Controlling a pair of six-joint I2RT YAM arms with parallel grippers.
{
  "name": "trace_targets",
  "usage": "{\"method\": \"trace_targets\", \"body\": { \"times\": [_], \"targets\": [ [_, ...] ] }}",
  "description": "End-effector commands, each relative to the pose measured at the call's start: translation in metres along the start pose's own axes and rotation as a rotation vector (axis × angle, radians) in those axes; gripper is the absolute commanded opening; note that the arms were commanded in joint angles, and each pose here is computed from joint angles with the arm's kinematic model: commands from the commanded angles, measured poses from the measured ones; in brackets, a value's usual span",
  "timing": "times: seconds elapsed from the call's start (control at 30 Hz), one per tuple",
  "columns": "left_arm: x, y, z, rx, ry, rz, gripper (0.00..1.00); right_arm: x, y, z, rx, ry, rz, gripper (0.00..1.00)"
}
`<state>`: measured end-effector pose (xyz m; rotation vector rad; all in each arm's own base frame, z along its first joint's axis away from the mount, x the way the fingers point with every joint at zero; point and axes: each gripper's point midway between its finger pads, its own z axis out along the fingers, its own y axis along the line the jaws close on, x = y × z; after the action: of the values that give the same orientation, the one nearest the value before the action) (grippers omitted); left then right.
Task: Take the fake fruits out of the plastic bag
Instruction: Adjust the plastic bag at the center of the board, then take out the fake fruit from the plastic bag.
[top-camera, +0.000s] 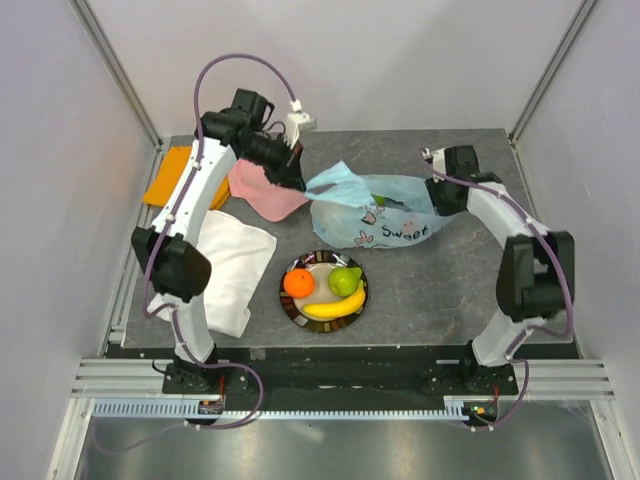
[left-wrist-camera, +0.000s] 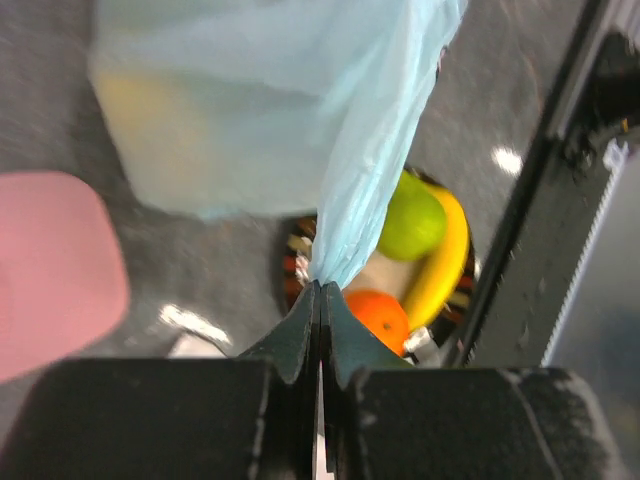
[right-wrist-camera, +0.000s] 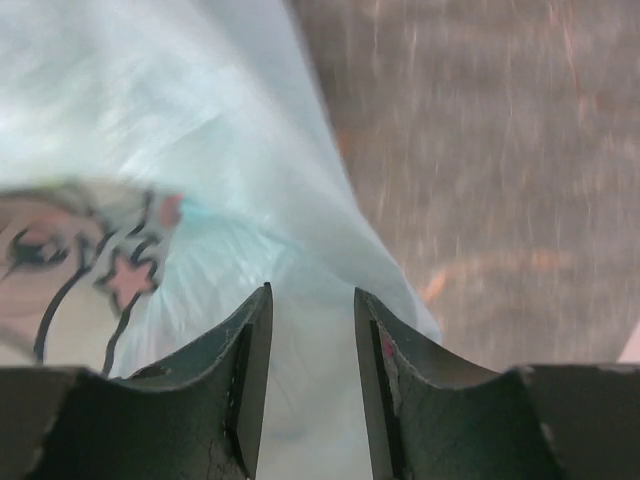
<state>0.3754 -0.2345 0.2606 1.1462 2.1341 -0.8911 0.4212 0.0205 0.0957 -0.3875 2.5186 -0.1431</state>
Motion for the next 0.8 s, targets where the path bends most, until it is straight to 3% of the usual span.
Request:
{"method": "trace_targets", "body": {
  "times": [0.0, 0.13, 0.27, 0.43, 0.63, 0.73, 0.77],
  "targets": [
    [0.073, -0.047, -0.021, 0.094, 0.195, 0.048, 0.02, 0.030, 0.019, -0.054, -0.046, -0.040, 0.029, 0.48],
    [0.118, -0.041, -0.034, 0.050, 0.375, 0.090, 0.02, 0.048, 0.045, -0.060, -0.177, -0.036, 0.027, 0.54],
    [0.101, -0.043, -0.032, 0.051, 0.364, 0.118, 0.02, 0.004, 0.087, -0.071, -0.371, -0.143, -0.041, 0.55],
    [0.090, -0.047, -0.018, 0.069, 0.359, 0.116, 0.02, -0.025, 0.126, -0.055, -0.511, -0.143, -0.127, 0.51],
    [0.079, -0.050, -0.012, 0.084, 0.319, 0.113, 0.01, -0.061, 0.149, -0.025, -0.529, -0.140, -0.100, 0.53],
    [0.077, -0.052, -0.010, 0.091, 0.309, 0.106, 0.02, -0.079, 0.132, -0.006, -0.400, -0.160, -0.052, 0.63],
    [0.078, -0.052, -0.010, 0.092, 0.307, 0.105, 0.02, -0.085, 0.124, -0.003, -0.348, -0.164, -0.016, 0.70]
  ]
}}
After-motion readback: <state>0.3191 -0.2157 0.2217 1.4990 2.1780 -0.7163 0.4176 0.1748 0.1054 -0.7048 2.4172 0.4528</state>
